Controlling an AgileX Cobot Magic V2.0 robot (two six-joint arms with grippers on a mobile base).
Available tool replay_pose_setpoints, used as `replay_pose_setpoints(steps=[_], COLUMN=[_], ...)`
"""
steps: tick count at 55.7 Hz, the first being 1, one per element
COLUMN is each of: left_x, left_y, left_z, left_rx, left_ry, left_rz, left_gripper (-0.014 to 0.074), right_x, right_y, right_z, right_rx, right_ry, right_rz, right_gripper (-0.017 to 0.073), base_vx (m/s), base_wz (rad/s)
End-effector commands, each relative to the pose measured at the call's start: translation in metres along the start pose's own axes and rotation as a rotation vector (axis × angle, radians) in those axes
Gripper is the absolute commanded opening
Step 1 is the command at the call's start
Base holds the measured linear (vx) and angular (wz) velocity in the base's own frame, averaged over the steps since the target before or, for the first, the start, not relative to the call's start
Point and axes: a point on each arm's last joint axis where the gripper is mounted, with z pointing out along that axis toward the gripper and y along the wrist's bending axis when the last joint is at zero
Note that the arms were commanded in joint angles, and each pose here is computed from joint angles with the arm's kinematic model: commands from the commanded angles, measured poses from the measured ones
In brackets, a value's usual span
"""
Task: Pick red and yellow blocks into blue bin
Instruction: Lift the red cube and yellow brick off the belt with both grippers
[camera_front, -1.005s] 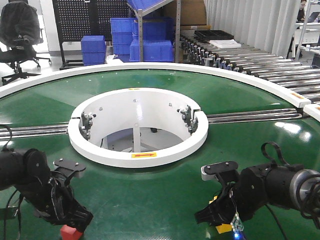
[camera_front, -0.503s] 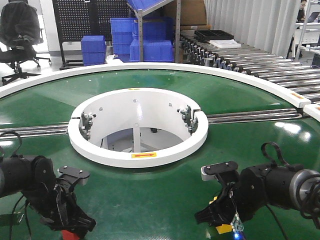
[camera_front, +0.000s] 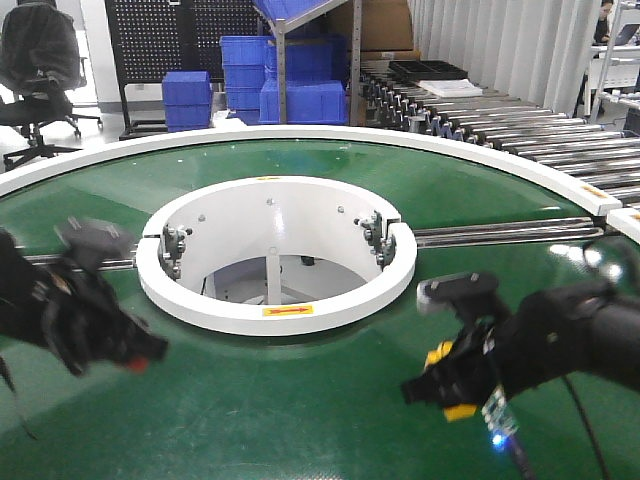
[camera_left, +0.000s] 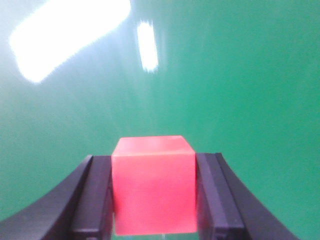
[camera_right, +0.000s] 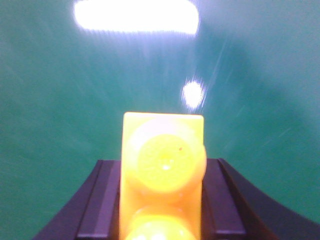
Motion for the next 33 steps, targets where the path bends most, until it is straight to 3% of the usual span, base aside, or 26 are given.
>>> replay_pose_setpoints(steps=[1, 9, 16, 25, 33], left_x=[-0.021, 0.002, 0.051, 0.113, 0.156], left_y=[-0.007, -0.014, -0.024, -0.031, -0.036], left_z=[-0.078, -0.129, -0.161, -0.183, -0.191], left_rx=[-0.033, -0.048, -0.042, -0.075, -0.090], left_ry=[-0.315, -0.524, -0.643, -0.782, -0.867], left_rz=[-0.010, -0.039, -0.082, -0.087, -0.087], left_gripper=[-0.0001, -0.0001, -0.0001, -0.0001, -0.0001], right_x=[-0.018, 0.008, 0.050, 0.098, 0.119], right_y=[0.000, 0.002, 0.003, 0.005, 0.006], right_z=[-0.069, -0.124, -0.157, -0.188, -0.206], right_rx=[0.010, 0.023, 0.031, 0.033, 0.032], right_ry=[-0.240, -0.487, -0.633, -0.773, -0.836], right_rz=[-0.020, -0.017, -0.012, 0.000, 0.006], right_gripper=[-0.0010, -0.0010, -0.0010, -0.0010, -0.0010], base_vx=[0.00, 0.00, 0.00, 0.00, 0.00], base_wz=[0.00, 0.00, 0.00, 0.00, 0.00])
